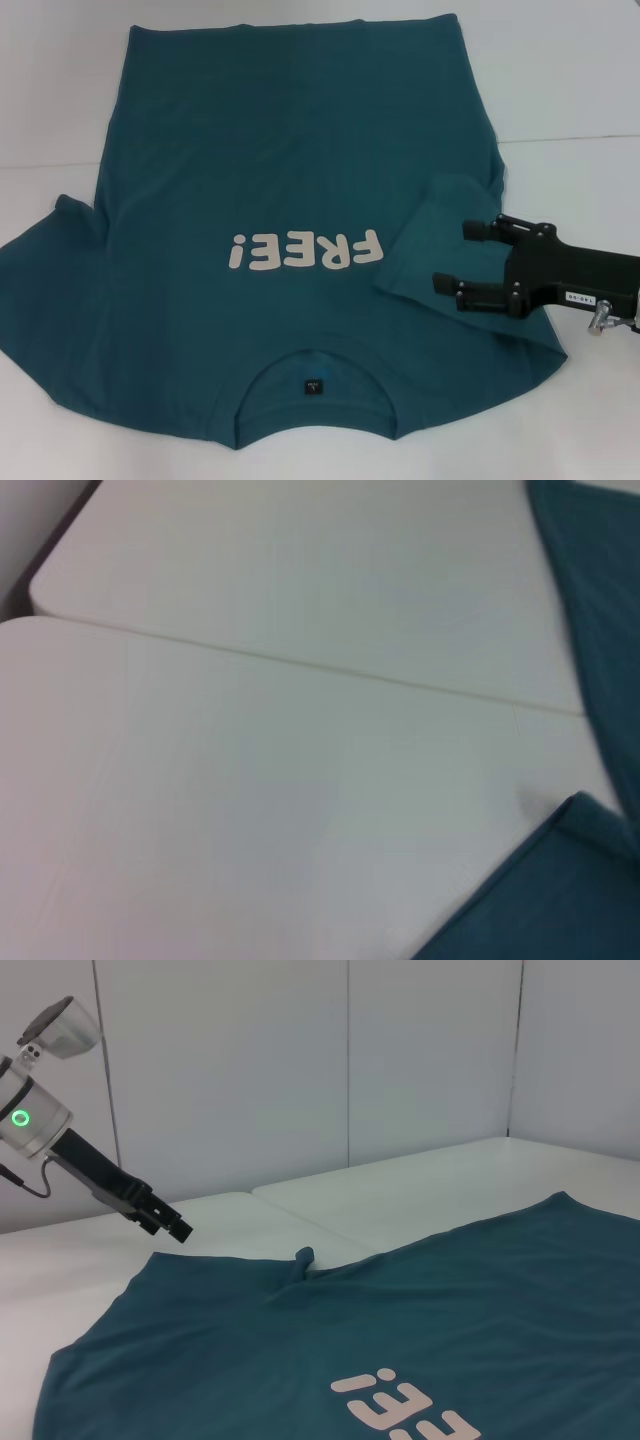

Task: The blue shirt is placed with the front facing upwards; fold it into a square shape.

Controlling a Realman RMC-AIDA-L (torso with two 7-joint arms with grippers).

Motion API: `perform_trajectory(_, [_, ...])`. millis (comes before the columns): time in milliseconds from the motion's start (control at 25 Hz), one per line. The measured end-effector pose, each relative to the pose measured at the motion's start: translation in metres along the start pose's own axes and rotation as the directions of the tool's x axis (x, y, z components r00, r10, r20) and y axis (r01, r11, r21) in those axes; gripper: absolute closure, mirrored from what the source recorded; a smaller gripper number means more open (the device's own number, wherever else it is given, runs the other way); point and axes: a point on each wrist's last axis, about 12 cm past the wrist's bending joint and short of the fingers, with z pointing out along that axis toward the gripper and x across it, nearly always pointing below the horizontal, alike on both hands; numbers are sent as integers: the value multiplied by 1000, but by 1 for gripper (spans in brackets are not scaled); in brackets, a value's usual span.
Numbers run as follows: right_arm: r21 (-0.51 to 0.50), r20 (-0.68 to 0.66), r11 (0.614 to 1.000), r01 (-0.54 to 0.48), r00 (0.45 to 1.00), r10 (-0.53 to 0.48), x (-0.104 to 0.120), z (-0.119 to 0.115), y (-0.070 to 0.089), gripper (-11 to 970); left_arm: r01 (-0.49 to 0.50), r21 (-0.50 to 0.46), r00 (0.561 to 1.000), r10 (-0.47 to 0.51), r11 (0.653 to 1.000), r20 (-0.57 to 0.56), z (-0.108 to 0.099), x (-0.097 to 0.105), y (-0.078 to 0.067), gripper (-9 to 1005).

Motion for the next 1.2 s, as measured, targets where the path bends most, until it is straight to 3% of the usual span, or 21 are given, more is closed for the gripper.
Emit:
perform_trajectory(320, [-36,-20,999,8,1000,-9,2,0,4,40,-6,-22,1000,6,1000,-4,3,4,2,137])
perform_trajectory(800, [-312,36,941,128,992,-123,-10,-14,30,40,18,-8,1000,-18,1000,-21,6,5,-4,136])
perform_trajectory(1200, [-330,21,936,122,992,-122,-9,-14,33,40,11,-15,1000,-12,1000,-21,8,4,-4,136])
